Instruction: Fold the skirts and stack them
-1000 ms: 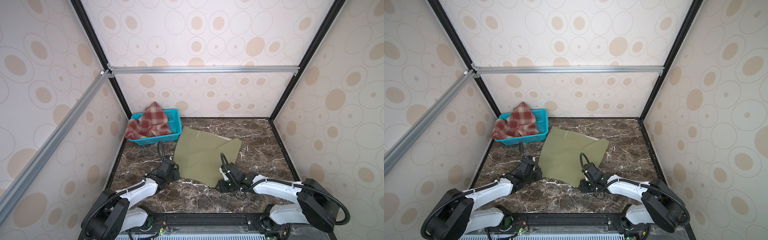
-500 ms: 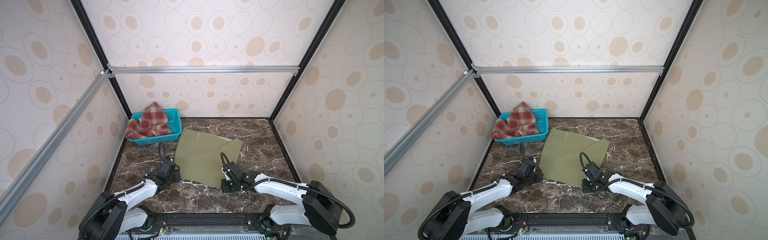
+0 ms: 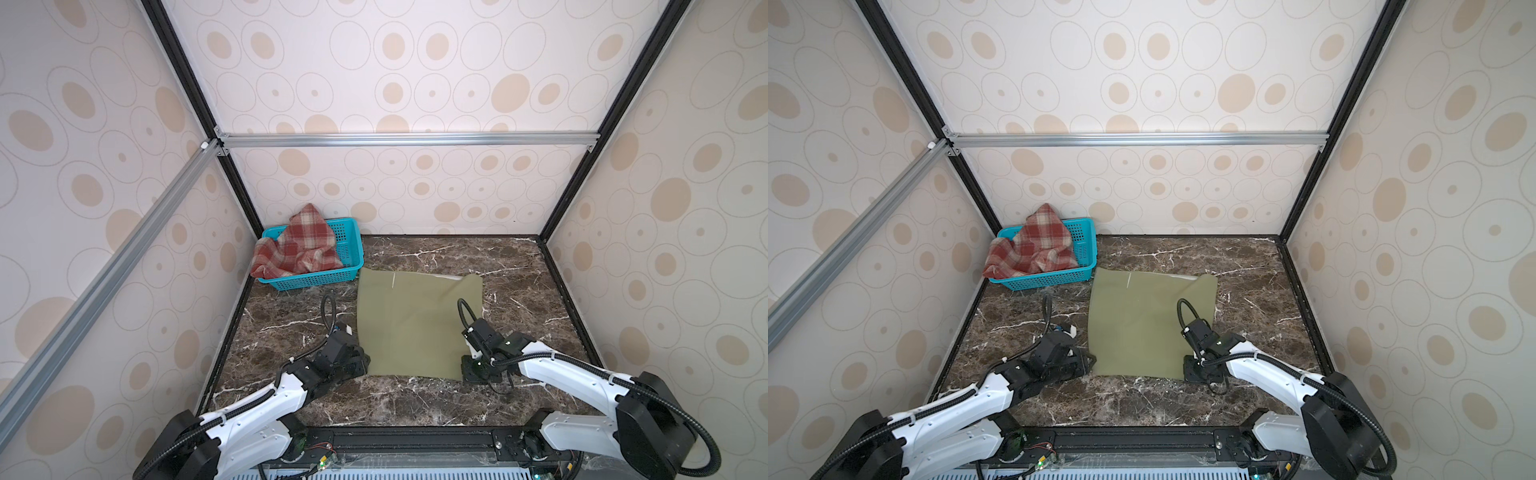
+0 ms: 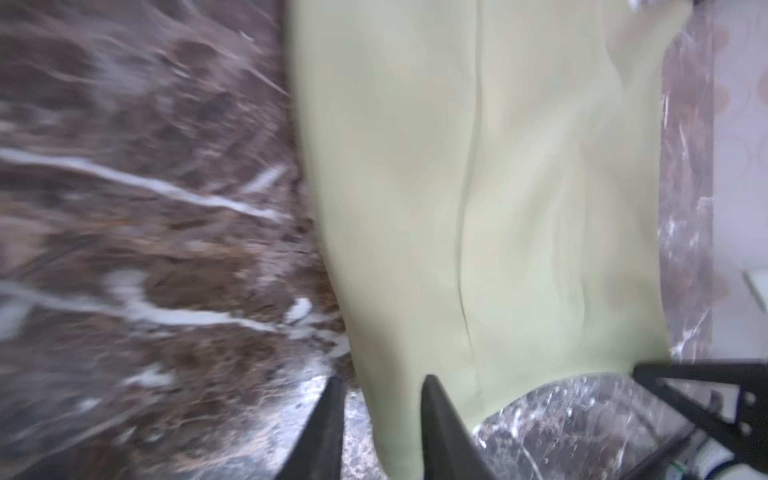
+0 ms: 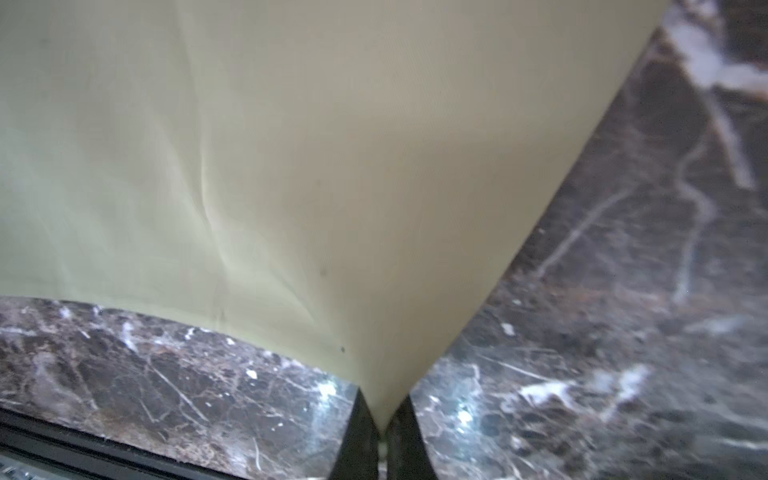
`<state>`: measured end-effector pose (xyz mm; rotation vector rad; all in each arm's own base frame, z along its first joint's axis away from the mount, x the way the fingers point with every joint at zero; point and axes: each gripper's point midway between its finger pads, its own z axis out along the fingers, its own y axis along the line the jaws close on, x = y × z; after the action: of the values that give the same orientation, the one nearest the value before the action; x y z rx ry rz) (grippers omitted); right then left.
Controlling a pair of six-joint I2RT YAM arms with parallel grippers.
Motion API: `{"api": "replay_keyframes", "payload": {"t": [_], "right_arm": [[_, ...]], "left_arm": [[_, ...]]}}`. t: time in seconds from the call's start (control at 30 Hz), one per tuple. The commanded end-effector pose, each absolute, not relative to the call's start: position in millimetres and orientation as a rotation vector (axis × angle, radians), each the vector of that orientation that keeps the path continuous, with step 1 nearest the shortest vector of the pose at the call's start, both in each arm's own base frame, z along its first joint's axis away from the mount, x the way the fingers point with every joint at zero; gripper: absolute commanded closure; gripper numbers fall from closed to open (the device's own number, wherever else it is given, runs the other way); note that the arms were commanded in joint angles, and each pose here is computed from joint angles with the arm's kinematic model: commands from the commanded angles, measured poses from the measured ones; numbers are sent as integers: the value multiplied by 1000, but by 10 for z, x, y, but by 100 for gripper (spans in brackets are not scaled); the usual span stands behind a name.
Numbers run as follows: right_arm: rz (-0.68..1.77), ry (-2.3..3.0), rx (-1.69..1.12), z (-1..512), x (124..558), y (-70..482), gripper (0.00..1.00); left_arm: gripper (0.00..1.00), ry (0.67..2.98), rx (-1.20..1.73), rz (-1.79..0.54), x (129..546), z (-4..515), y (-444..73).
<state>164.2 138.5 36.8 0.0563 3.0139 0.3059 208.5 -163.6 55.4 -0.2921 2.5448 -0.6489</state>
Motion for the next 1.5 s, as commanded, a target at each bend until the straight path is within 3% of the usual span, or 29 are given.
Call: {"api": "replay_keyframes", "payload": {"t": [0.0, 0.07, 0.23, 0.3, 0.43, 0.5, 0.73, 1.03, 1.27, 1.43, 1.47], "right_arm": [[190, 3043, 89, 427, 1496, 1160, 64], [202, 3012, 87, 515, 1532, 1163, 54], [279, 2931, 42, 719, 1695, 1288, 53], [321, 2896, 38, 728, 1801, 1377, 62], [352, 2838, 52, 653, 2050, 1521, 94], [342, 2843, 62, 544, 2146, 1563, 100], [292, 2938, 173, 117, 2290, 1420, 100], [158, 2973, 226, -62, 2609, 1146, 100], [115, 2937, 183, 89, 2997, 1060, 100], [221, 2843, 155, 435, 3109, 1201, 97], [232, 2839, 162, 457, 3092, 1206, 96]], "left_arm": [[65, 2546, -294, -527, 2086, 628, -1474], [64, 2539, -278, -501, 2126, 682, -1466], [77, 2492, -193, -503, 2364, 819, -1639], [88, 2485, -151, -493, 2495, 831, -1743], [99, 2489, -72, -476, 2700, 756, -1926], [100, 2506, -45, -480, 2745, 676, -1999], [100, 2578, -63, -575, 2632, 339, -2119], [100, 2648, -121, -612, 2240, 164, -2097], [100, 2652, -88, -716, 2016, 235, -2408], [100, 2571, -56, -667, 2222, 559, -2452], [95, 2555, -38, -655, 2265, 634, -2462]]}}
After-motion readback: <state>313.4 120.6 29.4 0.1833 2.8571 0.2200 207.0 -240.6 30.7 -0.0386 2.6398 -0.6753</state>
